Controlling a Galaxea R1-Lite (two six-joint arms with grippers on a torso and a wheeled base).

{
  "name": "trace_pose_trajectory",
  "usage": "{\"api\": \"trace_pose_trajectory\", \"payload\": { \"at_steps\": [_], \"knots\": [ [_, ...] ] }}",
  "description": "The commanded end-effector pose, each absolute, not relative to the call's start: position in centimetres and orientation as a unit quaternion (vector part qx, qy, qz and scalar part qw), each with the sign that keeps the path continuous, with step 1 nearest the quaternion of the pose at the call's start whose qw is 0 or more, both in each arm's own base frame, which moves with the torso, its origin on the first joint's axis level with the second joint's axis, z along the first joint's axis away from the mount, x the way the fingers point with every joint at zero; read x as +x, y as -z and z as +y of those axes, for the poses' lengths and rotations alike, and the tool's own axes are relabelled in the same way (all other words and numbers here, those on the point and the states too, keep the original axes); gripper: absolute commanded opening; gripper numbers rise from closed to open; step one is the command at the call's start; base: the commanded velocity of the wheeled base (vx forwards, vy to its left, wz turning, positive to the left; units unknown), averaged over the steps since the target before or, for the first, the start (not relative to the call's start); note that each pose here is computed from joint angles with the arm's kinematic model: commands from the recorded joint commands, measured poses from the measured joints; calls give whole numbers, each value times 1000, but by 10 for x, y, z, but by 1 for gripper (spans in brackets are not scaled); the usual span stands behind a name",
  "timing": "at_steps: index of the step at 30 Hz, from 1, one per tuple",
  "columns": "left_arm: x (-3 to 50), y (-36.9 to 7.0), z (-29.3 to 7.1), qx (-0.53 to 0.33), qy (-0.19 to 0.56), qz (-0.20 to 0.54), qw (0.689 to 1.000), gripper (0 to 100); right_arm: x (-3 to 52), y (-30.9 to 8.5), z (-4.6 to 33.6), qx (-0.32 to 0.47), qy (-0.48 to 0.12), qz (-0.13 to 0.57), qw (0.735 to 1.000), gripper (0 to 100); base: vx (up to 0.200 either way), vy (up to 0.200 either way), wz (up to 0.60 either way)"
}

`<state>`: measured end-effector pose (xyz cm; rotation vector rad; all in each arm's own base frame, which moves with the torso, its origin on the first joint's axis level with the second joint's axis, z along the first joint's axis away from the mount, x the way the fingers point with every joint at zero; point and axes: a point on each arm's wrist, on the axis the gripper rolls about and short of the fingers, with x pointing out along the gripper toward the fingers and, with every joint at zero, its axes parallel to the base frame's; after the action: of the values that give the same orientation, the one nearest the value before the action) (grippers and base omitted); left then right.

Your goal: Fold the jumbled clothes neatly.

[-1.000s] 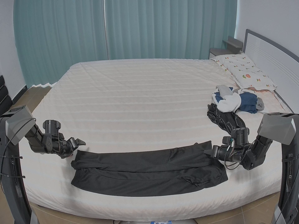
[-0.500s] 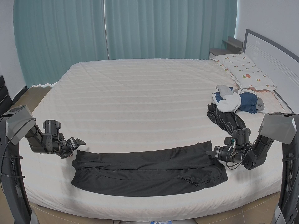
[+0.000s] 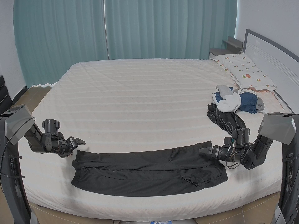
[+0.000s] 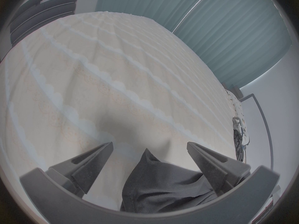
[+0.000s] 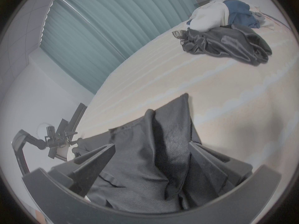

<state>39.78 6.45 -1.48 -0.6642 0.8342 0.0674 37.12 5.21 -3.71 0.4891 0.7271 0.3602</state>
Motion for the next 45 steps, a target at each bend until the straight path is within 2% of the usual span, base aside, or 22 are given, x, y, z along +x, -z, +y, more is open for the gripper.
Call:
{"api": "trace_pose_trajectory", "payload": {
  "at_steps": [1,5,9,12,15,21,30,36,45],
  "knots": [
    [394,-13,74,-320,-36,368,872,100,367,6,50,258,-168,325,894,100,0,0,0],
    [384,-46,74,-327,-38,355,875,100,354,-3,61,285,-121,323,894,100,0,0,0],
    [373,-65,66,-329,-41,380,863,100,341,-10,78,340,-79,320,881,100,0,0,0],
    [365,-64,62,-333,-44,396,855,100,335,-12,89,369,-65,326,868,100,0,0,0],
    [342,-45,57,-346,-61,437,828,100,329,-9,96,388,-47,335,858,100,0,0,0],
    [321,-31,32,-383,-82,472,790,100,319,-4,99,398,-38,352,846,100,0,0,0],
    [316,-21,1,-346,-130,485,793,100,312,1,96,396,-11,353,847,100,0,0,0],
    [311,-10,-1,-349,-143,495,783,100,310,0,97,395,-10,354,848,100,0,0,0],
    [321,2,-3,-357,-161,463,795,100,308,0,101,393,-15,357,847,100,0,0,0]
  ]
}}
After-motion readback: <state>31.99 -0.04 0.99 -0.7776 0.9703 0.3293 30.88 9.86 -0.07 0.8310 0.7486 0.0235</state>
